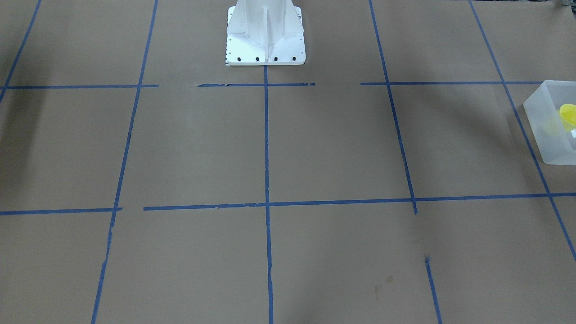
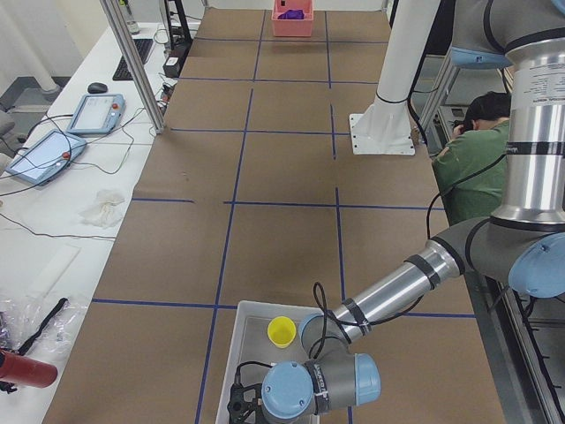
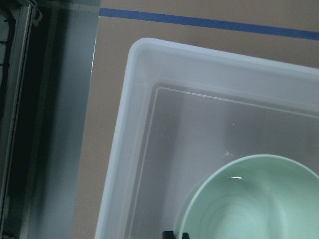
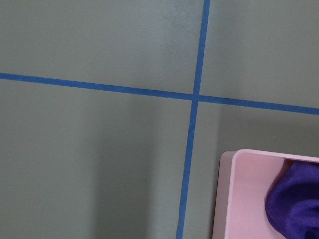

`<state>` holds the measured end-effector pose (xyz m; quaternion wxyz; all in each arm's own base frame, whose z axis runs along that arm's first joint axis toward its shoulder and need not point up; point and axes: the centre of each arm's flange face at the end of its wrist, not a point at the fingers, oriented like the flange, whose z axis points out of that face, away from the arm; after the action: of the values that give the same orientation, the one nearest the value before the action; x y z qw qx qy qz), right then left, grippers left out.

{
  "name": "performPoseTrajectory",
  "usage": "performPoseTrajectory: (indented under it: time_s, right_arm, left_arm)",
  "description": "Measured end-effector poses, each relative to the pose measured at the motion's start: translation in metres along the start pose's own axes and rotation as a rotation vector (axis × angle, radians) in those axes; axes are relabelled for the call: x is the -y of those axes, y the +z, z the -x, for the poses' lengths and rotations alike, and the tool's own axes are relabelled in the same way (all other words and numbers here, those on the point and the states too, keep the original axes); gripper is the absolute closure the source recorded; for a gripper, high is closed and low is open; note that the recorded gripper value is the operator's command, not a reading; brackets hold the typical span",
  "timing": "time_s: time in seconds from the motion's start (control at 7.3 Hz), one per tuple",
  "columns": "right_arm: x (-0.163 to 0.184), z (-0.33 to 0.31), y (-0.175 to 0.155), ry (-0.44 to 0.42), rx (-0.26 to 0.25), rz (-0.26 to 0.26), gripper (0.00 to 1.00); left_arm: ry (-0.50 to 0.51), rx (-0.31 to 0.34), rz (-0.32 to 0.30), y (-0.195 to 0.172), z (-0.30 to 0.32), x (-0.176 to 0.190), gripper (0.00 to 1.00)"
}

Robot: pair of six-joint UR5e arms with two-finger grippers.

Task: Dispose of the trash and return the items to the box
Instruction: 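Carry the green bowl over the clear bin and lower it in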

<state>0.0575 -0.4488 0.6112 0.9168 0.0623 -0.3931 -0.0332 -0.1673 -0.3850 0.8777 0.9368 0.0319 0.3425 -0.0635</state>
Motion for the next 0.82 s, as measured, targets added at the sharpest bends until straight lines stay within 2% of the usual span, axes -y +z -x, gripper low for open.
performPoseTrajectory:
  time_s: [0.27,0.68,0.82]
  right_arm:
    - [0.002,0.001,-0.001,-0.002,0.0,-0.002,0.0]
    - [0.002,0.002,-0.002,-0.006,0.0,-0.005,0.0]
    - [0.002,0.004,-0.004,-0.009,0.001,-0.008,0.0]
  left_arm:
    - [0.013,0.007,-0.039,-0.019,-0.014,0.015,0.0]
    - [0.075,0.018,-0.246,-0.122,-0.093,0.065,0.0]
    - [0.046,0.004,-0.314,-0.158,-0.121,0.075,0.0]
